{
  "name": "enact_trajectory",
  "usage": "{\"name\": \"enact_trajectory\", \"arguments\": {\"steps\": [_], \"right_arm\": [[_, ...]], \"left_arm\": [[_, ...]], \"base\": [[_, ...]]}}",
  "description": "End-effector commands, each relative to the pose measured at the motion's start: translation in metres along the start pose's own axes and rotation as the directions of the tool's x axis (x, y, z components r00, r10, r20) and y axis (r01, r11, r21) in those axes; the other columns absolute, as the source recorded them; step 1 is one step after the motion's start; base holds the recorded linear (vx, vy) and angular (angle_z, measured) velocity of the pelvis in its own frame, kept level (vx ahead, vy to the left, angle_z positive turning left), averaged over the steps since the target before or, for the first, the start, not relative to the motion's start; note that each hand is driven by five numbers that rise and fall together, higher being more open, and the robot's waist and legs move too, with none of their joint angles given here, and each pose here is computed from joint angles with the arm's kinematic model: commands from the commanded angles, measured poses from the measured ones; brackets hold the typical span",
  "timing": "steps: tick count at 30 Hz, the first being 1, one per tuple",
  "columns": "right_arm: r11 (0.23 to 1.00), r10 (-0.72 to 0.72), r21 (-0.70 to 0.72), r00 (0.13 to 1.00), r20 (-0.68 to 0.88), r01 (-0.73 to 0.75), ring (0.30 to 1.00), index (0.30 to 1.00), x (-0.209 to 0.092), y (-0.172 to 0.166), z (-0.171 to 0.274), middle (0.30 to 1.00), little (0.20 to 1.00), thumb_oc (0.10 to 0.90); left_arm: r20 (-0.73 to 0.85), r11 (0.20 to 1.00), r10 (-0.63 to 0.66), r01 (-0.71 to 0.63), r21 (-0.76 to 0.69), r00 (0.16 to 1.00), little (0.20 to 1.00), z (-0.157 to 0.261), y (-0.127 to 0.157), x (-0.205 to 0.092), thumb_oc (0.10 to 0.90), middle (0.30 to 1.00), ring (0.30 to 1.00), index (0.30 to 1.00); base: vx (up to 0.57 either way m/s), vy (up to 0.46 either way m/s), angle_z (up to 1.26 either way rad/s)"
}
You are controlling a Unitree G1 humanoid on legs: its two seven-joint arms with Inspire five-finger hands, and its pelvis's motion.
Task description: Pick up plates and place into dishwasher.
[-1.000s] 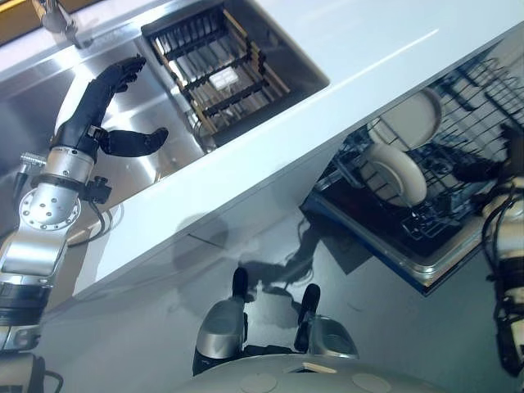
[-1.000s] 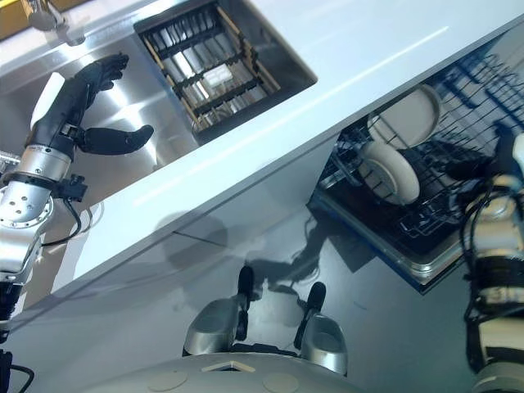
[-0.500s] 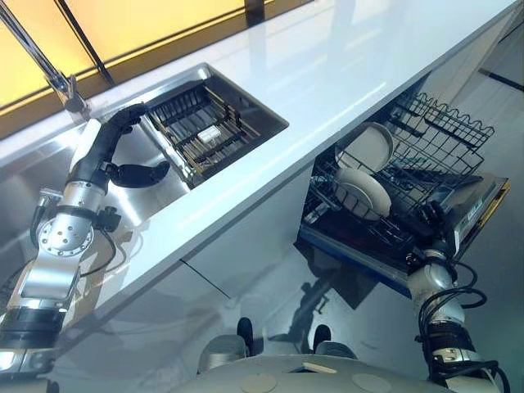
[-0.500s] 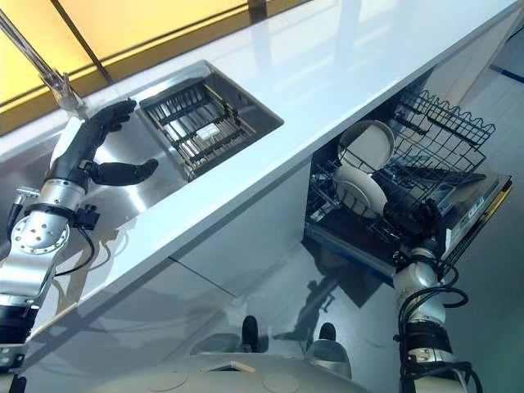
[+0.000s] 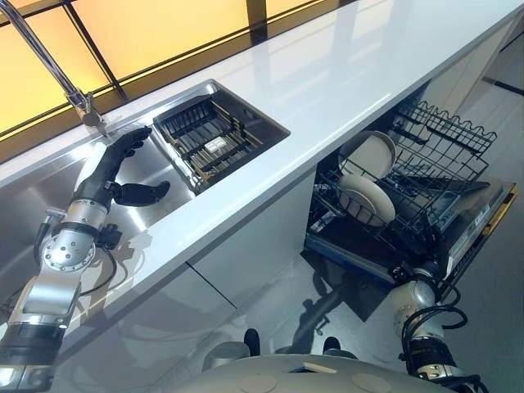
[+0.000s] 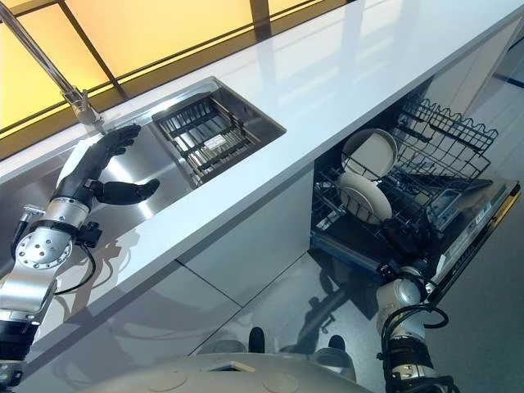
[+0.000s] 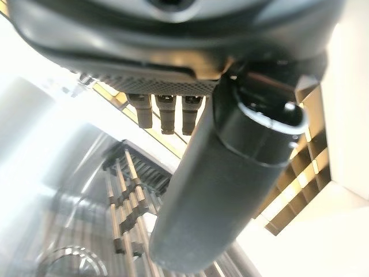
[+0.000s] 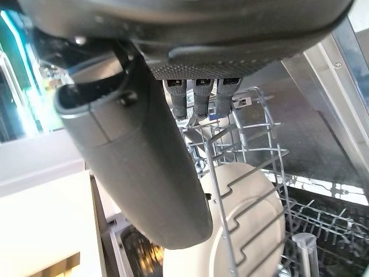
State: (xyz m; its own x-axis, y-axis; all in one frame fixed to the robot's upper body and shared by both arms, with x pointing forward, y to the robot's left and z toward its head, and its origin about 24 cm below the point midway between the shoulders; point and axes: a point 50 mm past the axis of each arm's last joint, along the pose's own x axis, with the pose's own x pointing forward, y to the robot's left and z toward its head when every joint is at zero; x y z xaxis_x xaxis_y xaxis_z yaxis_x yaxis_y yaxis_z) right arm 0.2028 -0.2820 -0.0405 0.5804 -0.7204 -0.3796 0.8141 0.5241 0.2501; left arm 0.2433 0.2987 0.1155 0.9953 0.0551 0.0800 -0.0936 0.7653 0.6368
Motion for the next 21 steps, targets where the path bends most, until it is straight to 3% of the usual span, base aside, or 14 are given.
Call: {"name": "enact_trajectory", "arguments": {"steps": [1, 8, 14, 21], "right_arm": [[0.991, -0.004, 0.134, 0.986, 0.168, -0.018, 0.900, 0.900, 0.001, 0.028, 0.027, 0.900, 0.900, 0.800], [0.997, 0.059, -0.056, 0.952, 0.300, -0.045, 0.900, 0.900, -0.016, 0.049, 0.030, 0.900, 0.900, 0.800], [0.996, -0.068, -0.026, 0.916, 0.395, 0.085, 0.900, 0.900, -0.016, 0.036, 0.039, 0.900, 0.900, 0.800], [0.989, -0.138, -0.003, 0.936, 0.324, 0.147, 0.900, 0.900, -0.012, 0.026, 0.028, 0.900, 0.900, 0.800]], "left_arm": [[0.203, 0.994, 0.108, -0.109, -0.009, 0.973, 0.900, 0.041, 0.024, 0.006, 0.800, 0.900, 0.900, 0.900], [0.185, 0.994, 0.110, -0.106, -0.030, 0.977, 0.900, 0.035, 0.021, 0.000, 0.800, 0.900, 0.900, 0.900], [0.168, 0.994, 0.109, -0.104, -0.038, 0.980, 0.900, 0.032, 0.022, -0.002, 0.800, 0.900, 0.900, 0.900], [0.171, 0.994, 0.104, -0.097, -0.050, 0.980, 0.900, 0.033, 0.024, -0.005, 0.800, 0.900, 0.900, 0.900]], "base": [[0.03, 0.076, 0.03], [0.02, 0.049, 0.04], [0.01, 0.018, 0.04], [0.00, 0.009, 0.02]]}}
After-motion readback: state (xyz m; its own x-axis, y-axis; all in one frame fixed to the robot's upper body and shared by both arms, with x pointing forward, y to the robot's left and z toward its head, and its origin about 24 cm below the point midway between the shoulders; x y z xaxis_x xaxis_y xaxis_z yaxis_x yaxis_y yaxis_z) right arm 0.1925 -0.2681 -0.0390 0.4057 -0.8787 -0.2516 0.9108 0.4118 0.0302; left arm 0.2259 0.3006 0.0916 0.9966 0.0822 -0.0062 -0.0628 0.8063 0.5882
